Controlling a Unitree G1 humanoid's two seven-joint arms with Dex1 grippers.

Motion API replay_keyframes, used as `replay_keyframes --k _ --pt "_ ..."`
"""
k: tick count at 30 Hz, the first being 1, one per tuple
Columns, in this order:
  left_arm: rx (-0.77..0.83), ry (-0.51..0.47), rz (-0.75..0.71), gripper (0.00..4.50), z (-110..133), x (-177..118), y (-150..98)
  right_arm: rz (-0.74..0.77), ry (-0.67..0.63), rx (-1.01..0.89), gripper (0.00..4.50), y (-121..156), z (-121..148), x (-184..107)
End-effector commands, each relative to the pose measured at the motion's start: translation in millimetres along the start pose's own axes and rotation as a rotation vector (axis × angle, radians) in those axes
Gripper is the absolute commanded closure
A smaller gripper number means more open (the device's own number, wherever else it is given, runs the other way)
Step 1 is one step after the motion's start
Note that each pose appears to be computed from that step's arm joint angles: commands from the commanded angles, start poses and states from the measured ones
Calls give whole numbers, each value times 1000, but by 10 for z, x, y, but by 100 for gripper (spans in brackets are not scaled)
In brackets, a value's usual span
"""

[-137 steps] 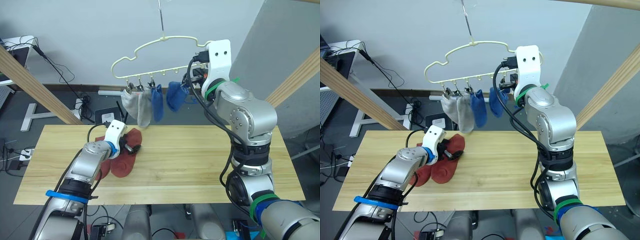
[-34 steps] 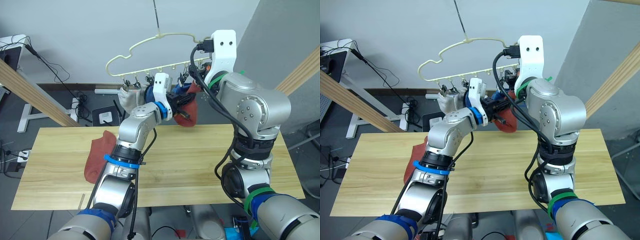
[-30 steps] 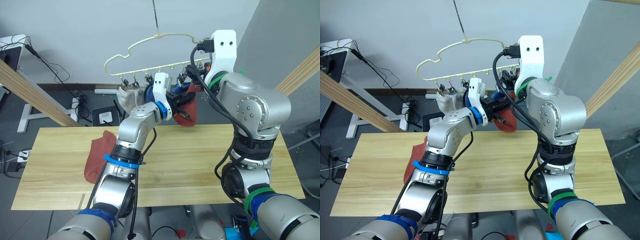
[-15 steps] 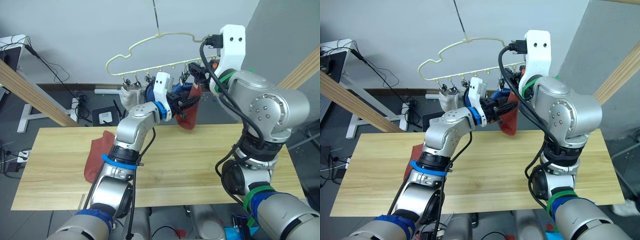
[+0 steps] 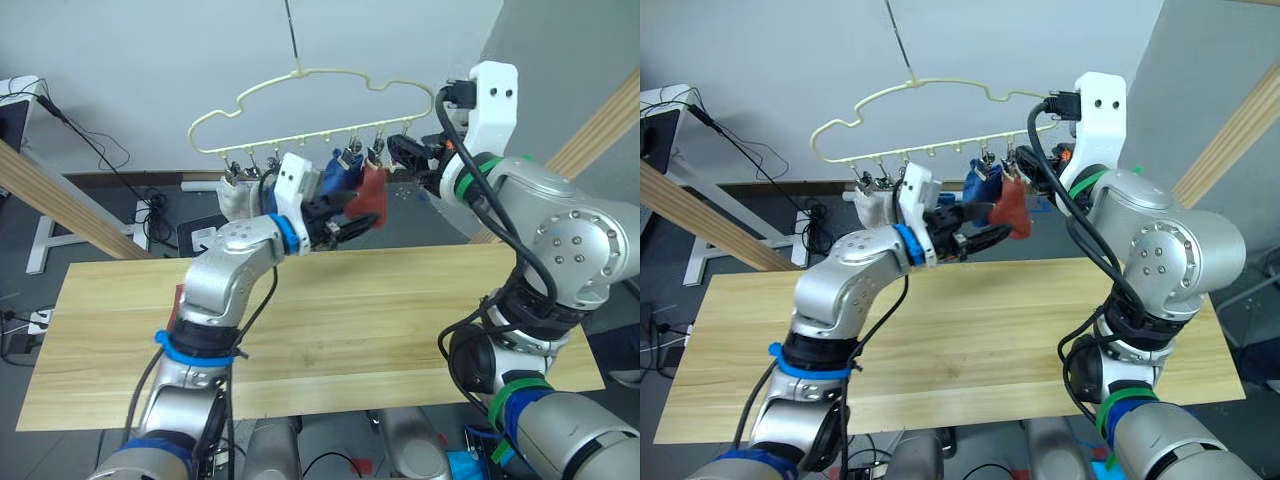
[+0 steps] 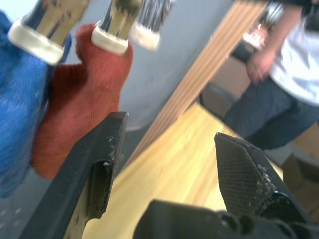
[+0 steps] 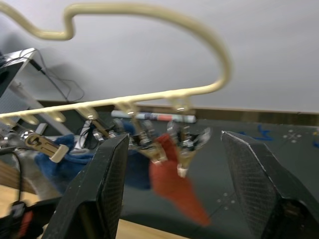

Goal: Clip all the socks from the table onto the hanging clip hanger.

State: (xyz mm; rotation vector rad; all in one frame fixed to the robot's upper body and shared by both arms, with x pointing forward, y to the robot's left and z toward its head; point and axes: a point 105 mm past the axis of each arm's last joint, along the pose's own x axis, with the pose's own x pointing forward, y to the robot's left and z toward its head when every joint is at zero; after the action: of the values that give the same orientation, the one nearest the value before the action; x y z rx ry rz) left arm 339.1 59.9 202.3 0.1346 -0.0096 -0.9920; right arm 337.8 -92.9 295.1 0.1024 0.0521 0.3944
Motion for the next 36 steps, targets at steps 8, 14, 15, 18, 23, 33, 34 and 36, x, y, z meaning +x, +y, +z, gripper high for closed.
replay_keyframes --k 8,14,15,18,23,33,34,36 --pt "65 -66 27 131 304 -632 48 10 -24 -226 143 89 -67 -223" --pt "68 -128 139 131 425 -1083 153 5 -17 -265 143 77 -352 -316" --pt "62 -148 134 131 462 -1144 134 4 -25 -242 143 86 -368 -317" --pt "37 -173 94 131 528 -1219 51 -12 -34 -219 143 75 -412 -321" --pt "80 -152 54 131 651 -1352 -12 -45 -26 -188 143 13 -526 -330" --pt "69 -234 -19 131 1053 -1537 -92 -121 -41 -150 143 -72 -541 -277" --pt "56 -234 -38 131 1068 -1544 -114 -131 -42 -146 143 -80 -531 -270" --pt "39 -255 -62 131 1133 -1555 -136 -145 -58 -133 143 -83 -486 -255"
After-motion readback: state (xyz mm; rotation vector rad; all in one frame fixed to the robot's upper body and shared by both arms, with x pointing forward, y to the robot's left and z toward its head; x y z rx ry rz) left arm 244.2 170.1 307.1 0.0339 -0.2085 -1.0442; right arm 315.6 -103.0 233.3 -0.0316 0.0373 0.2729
